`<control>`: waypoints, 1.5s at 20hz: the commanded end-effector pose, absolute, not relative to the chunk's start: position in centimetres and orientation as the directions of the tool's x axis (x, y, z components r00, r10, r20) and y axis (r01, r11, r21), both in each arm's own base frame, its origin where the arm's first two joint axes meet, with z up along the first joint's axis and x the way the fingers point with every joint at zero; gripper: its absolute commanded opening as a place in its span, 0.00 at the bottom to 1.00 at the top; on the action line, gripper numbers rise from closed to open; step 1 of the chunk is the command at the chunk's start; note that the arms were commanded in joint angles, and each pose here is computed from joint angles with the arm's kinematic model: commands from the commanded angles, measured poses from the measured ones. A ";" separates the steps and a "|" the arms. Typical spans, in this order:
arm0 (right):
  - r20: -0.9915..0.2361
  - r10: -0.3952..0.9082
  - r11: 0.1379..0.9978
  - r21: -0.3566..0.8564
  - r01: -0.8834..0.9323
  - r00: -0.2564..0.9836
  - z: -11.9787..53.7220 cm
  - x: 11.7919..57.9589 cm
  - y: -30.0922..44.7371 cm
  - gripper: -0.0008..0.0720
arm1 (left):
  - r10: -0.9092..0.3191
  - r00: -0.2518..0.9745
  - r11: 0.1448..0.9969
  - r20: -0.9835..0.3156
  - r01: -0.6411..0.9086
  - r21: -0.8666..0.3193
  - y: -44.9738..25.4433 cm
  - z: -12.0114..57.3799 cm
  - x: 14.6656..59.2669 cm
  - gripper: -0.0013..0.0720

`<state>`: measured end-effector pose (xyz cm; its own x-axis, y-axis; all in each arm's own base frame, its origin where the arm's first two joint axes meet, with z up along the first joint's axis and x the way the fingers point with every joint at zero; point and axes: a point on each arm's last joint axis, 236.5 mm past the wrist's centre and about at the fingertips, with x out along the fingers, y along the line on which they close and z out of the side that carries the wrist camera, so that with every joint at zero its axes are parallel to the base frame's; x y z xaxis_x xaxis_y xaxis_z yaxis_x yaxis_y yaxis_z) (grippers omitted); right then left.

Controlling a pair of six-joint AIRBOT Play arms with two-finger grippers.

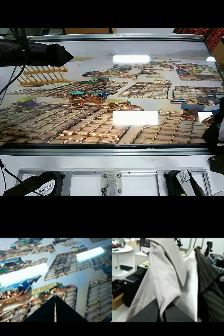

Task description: Fold the clothes and pants, and hang the long-sleeved shirts on hangers.

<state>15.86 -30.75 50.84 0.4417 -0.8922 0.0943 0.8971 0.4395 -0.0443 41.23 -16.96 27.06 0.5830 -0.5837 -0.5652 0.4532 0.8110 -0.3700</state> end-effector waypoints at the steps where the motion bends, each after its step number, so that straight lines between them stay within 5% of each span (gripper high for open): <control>1: 0.053 -0.909 0.409 -0.076 0.910 0.413 49.4 16.1 -32.8 0.02 | -0.585 0.579 0.810 -0.568 0.454 -0.371 -17.0 27.0 41.2 0.04; 4: 0.038 -0.913 0.404 -0.071 0.912 0.407 48.6 16.6 -34.2 0.02 | -0.587 0.562 0.808 -0.583 0.456 -0.373 -17.1 26.6 40.8 0.04; 7: 0.067 -0.935 0.354 0.090 0.931 0.349 49.1 14.7 -35.8 0.02 | -0.587 0.549 0.807 -0.595 0.458 -0.374 -17.1 26.3 40.4 0.04; 11: 0.141 -0.946 0.306 0.097 0.947 0.292 50.8 12.5 -36.6 0.02 | -0.588 0.541 0.805 -0.601 0.459 -0.376 -17.1 26.2 40.3 0.04; 15: -0.089 -0.962 0.250 0.096 0.964 0.258 44.8 11.9 -38.6 0.02 | -0.590 0.540 0.804 -0.601 0.460 -0.376 -17.2 26.2 40.2 0.04; 19: -0.072 -0.963 0.252 0.098 0.963 0.259 45.5 11.7 -37.9 0.07 | -0.589 0.540 0.805 -0.601 0.460 -0.376 -17.2 26.2 40.3 0.04; 20: -0.051 -0.964 0.256 0.100 0.961 0.262 46.1 11.6 -37.6 0.29 | -0.589 0.540 0.805 -0.601 0.460 -0.376 -17.2 26.2 40.3 0.04; 21: -0.006 -0.962 0.272 0.111 0.956 0.274 47.3 11.8 -37.3 0.67 | -0.589 0.541 0.805 -0.601 0.460 -0.376 -17.2 26.2 40.3 0.04; 22: 0.045 -0.952 0.305 0.141 0.942 0.302 48.6 12.3 -36.6 0.88 | -0.589 0.541 0.805 -0.601 0.460 -0.376 -17.2 26.2 40.3 0.04; 26: 0.295 -0.817 0.569 0.280 0.773 0.495 55.5 15.9 -30.1 0.88 | -0.589 0.541 0.805 -0.601 0.459 -0.375 -17.1 26.2 40.3 0.04; 30: 0.317 -0.459 0.889 0.178 0.423 0.830 55.9 25.4 -21.3 0.88 | -0.588 0.527 0.804 -0.614 0.461 -0.376 -17.1 25.9 39.9 0.04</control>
